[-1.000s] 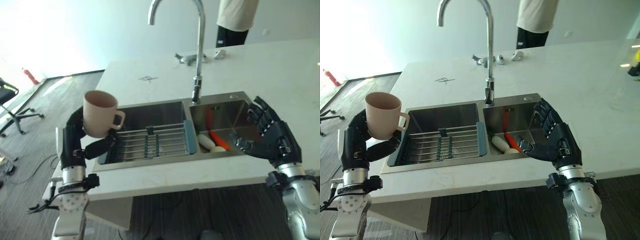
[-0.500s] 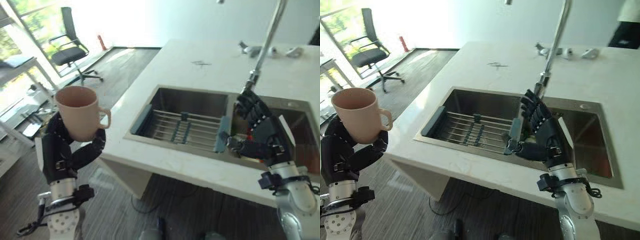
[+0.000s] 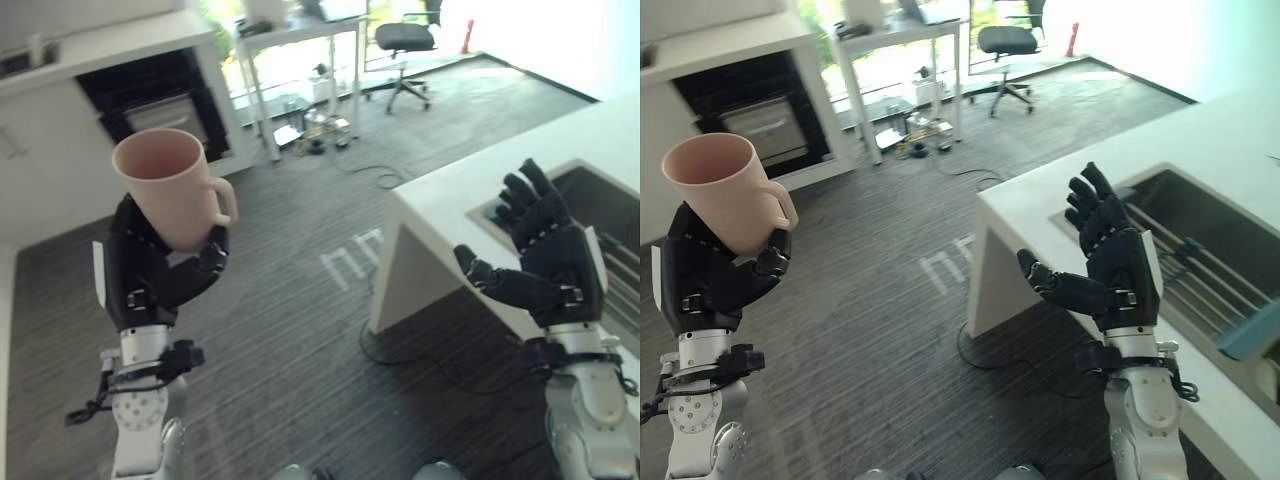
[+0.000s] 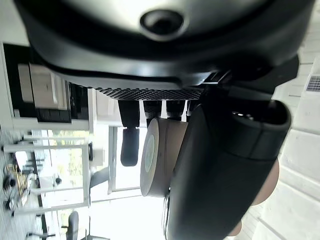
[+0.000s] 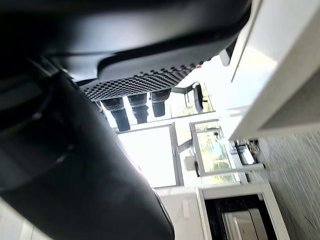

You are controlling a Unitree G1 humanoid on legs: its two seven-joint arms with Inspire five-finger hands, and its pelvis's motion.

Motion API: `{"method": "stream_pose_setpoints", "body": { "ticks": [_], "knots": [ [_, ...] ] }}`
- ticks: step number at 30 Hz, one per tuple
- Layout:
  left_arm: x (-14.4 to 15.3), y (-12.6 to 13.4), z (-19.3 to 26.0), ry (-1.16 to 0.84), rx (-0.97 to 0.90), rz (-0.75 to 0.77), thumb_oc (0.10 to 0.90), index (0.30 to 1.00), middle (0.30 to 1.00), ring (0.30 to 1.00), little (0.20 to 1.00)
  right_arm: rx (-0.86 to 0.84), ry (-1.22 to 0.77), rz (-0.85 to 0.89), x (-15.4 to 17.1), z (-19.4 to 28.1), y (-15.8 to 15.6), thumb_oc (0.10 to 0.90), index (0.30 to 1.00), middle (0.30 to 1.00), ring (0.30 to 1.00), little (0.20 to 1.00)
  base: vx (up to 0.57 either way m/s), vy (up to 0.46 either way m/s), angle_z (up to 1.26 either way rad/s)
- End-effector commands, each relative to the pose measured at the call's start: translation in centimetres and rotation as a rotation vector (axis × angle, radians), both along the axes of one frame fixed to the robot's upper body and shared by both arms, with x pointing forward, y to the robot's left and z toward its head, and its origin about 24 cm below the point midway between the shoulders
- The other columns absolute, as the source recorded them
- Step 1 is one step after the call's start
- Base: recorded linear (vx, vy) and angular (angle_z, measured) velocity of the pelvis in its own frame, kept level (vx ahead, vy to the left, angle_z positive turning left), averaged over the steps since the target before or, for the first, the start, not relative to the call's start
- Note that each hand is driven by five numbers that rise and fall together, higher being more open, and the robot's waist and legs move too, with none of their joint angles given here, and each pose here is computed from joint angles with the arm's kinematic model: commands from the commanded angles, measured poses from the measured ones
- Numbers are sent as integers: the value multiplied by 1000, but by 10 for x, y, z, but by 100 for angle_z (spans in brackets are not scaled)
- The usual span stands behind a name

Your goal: Place the dishes in the dishwasher.

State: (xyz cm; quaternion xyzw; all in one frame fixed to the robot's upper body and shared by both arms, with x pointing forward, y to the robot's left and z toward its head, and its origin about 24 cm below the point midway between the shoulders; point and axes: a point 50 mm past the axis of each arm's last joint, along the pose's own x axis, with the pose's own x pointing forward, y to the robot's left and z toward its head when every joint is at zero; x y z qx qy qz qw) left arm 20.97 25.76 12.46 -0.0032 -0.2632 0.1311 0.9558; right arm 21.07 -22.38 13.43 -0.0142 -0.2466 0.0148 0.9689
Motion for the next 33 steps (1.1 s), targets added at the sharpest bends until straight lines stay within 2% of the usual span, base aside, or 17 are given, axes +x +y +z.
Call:
{"method": "stream_pose_setpoints", "body": {
  "ticks": [1,6,9,19,20,21,33],
  "knots": [
    [-8,-6,66,-316,120,-37,400,300,300,300,300,-40,-307,25,-6,51,6,800,900,900,900,900,68,270,64],
    [8,-21,61,-307,106,-127,400,300,300,300,300,-38,-280,-24,-9,46,-10,800,900,900,900,900,62,-44,149],
    [10,-25,61,-318,94,-115,400,300,300,300,300,-53,-278,3,-8,45,-12,800,900,900,900,900,45,-41,171],
    [0,-18,54,-279,46,-80,400,300,300,300,300,-61,-273,51,0,51,2,800,900,900,900,900,7,-97,14],
    [0,-18,54,-277,56,-86,400,300,300,300,300,-65,-270,53,0,51,3,800,900,900,900,900,3,-92,4],
    [1,-32,50,-282,75,-217,400,300,300,300,300,-66,-222,45,-2,40,8,800,900,900,900,900,-17,-106,-1],
    [-1,-28,53,-312,58,-251,400,300,300,300,300,-57,-220,27,-10,35,-3,800,900,900,900,900,12,-152,0]
  ]
}}
